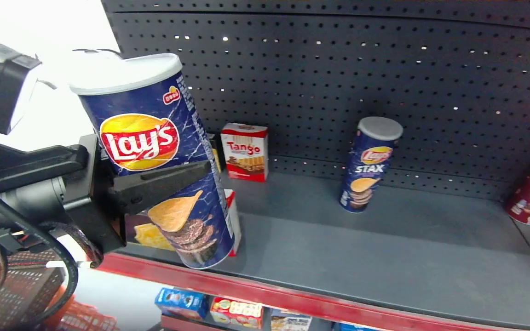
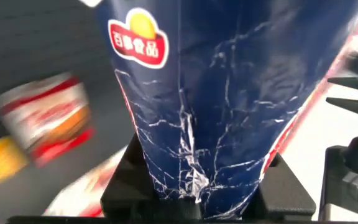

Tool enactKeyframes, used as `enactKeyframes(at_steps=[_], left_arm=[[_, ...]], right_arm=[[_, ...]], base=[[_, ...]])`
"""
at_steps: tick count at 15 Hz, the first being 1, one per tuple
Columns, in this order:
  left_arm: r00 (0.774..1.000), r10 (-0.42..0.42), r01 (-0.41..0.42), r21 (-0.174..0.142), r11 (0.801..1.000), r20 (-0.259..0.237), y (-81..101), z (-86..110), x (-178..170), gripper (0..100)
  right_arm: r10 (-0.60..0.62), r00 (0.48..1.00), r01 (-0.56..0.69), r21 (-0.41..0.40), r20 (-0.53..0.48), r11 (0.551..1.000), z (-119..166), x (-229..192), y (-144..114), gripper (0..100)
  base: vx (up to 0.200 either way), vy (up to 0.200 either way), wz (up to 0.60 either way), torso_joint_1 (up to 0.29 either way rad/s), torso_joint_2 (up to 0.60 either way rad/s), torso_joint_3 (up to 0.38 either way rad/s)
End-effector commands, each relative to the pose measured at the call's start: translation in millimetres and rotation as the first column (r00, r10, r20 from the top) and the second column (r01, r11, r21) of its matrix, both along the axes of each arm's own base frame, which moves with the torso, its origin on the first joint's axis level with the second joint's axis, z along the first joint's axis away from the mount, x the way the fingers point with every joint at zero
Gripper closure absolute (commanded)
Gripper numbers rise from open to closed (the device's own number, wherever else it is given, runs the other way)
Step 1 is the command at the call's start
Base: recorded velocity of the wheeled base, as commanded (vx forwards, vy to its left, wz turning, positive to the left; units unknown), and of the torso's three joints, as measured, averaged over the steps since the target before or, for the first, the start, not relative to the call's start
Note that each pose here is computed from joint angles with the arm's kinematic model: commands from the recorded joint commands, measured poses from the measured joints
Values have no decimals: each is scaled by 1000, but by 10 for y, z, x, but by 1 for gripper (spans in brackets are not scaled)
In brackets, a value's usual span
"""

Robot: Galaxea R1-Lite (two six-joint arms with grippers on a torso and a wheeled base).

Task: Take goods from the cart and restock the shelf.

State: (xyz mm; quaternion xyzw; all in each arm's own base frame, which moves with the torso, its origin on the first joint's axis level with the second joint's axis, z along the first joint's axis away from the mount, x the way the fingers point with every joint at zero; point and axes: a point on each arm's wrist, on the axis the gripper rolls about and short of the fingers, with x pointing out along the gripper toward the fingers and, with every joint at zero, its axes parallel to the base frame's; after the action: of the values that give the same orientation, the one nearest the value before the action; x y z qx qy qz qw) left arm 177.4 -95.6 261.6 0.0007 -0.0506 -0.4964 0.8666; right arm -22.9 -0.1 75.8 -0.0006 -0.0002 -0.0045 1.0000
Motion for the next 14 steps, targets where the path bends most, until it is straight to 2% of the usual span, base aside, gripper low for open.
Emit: enactKeyframes(at_steps=[1,8,10,14], left_arm=[[1000,2,-2,0,1000,1,2,5,1,100],[1000,9,-9,-1,1000,-2,11,-1,10,100],[1000,11,-11,-1,1000,-2,16,-2,8,100],[1000,12,-12,1,1000,-5,19,-14,8,100]], right_arm=[[0,1000,0,0,-3,1000,-2,1,0,0],[0,1000,0,1,-2,1000,0,1,0,0],[0,1000,0,3,-2,1000,0,1,0,0],[0,1000,0,3,-2,1000,0,1,0,0]], base=[[0,0,-600,-7,2,2],[0,0,0,0,0,0],[0,0,-600,0,0,2],[0,0,0,0,0,0]])
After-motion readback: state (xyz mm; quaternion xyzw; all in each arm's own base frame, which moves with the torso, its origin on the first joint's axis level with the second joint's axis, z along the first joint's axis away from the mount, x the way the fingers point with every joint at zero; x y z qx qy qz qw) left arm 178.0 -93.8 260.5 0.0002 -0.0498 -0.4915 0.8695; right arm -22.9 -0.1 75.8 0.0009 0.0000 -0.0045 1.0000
